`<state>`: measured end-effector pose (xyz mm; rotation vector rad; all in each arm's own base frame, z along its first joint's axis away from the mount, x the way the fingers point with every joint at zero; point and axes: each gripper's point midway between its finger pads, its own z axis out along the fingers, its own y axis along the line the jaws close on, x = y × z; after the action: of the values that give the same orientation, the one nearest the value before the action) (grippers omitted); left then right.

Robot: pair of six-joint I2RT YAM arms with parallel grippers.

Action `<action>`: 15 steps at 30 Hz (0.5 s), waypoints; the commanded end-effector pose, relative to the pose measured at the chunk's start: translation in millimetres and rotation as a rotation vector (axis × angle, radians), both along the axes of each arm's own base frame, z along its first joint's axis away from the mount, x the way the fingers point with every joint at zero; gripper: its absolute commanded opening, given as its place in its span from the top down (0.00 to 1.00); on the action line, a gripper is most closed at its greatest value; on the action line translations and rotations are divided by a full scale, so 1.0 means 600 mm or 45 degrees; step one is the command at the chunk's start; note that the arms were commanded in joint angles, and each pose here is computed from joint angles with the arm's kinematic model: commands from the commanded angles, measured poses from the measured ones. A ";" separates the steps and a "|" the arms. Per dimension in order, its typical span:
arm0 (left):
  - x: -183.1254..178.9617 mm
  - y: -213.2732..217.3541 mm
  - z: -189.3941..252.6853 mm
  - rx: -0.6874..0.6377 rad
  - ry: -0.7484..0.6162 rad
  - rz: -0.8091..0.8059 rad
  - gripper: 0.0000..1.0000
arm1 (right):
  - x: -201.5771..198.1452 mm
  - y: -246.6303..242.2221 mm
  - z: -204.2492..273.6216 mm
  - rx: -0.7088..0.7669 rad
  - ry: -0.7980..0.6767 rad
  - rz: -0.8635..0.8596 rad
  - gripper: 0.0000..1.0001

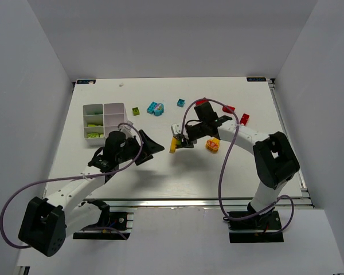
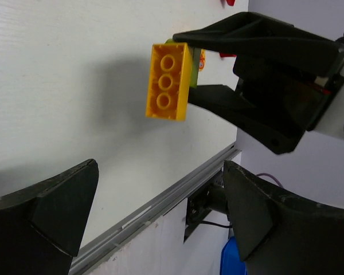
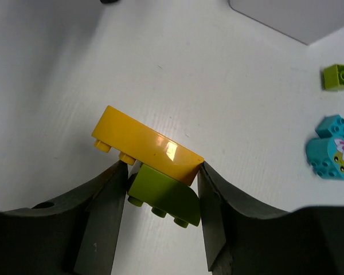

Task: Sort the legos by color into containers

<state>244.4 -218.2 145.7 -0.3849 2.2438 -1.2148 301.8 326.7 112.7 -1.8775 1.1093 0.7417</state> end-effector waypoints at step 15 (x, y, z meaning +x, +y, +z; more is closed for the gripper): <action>0.022 -0.080 0.032 -0.075 -0.142 -0.132 0.05 | -0.069 0.021 0.090 0.148 -0.043 0.141 0.64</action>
<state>250.0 -257.5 140.2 -0.2628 2.2458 -1.2779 272.5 333.7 145.6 -1.8817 0.9931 0.7816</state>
